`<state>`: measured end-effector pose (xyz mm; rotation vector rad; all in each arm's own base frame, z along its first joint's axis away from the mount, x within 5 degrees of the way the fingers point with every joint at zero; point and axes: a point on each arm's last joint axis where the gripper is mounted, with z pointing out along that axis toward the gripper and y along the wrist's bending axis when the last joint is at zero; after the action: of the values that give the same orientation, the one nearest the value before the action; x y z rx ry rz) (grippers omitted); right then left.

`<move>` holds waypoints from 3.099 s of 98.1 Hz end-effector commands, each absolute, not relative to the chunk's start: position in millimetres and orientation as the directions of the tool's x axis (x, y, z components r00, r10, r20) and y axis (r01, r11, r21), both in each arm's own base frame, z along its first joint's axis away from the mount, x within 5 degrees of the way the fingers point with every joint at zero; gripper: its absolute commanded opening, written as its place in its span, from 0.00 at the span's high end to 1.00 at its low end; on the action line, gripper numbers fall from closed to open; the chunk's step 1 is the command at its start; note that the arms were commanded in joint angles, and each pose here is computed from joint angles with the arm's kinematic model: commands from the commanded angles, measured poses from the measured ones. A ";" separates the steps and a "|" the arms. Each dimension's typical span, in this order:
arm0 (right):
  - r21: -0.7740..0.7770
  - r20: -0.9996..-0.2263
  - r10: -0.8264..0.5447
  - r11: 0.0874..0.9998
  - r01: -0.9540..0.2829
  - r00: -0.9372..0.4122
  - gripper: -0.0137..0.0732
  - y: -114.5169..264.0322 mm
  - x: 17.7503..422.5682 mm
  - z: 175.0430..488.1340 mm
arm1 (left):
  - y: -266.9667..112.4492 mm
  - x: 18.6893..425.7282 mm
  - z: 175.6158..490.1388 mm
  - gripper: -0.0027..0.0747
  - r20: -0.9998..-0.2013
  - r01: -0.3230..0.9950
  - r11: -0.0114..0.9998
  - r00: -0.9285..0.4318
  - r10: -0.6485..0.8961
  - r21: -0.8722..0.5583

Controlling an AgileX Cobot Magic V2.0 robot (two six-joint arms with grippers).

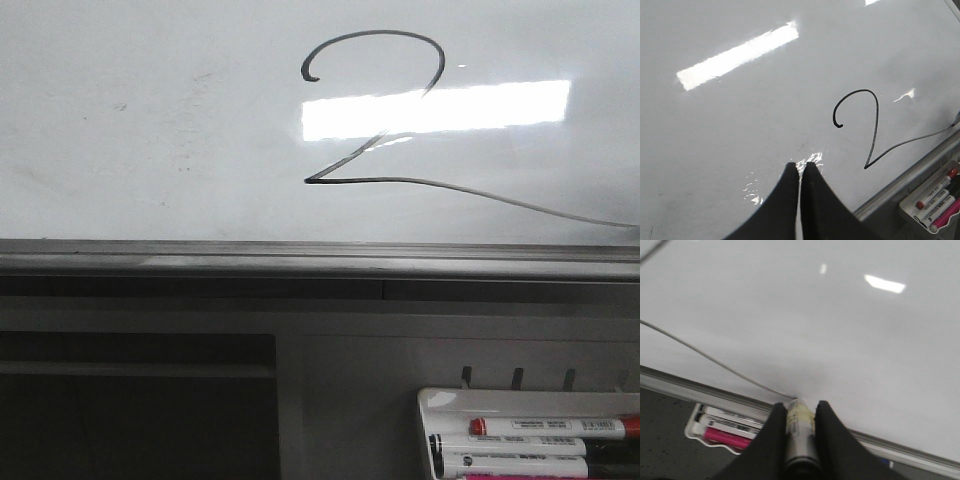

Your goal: Write number 2 on whiteboard

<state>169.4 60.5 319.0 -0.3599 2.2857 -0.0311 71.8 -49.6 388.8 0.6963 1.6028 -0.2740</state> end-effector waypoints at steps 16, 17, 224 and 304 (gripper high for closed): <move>-0.094 -0.908 -0.196 0.957 -0.276 -0.369 0.93 55.8 153.0 362.8 | -48.4 72.2 402.5 0.99 -0.980 0.551 0.814 0.040 0.197 0.186; -0.079 -0.916 -0.181 0.957 -0.280 -0.359 0.93 56.2 152.1 365.0 | -48.5 72.1 402.6 0.99 -0.980 0.551 0.814 0.039 0.195 0.184; -0.236 -0.969 -0.153 0.369 -0.899 0.192 0.93 205.0 89.7 376.7 | -140.3 115.6 385.2 0.77 -0.892 0.977 0.185 0.013 0.452 0.108; -0.241 -0.968 -0.174 0.427 -0.872 0.182 0.29 193.5 91.4 397.4 | -140.3 116.0 385.5 0.99 -0.893 0.976 0.189 0.014 0.450 0.111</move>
<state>95.2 203.0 365.1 -1.1004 1.4155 0.6389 116.7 -138.1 369.8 1.4933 1.6176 -0.7015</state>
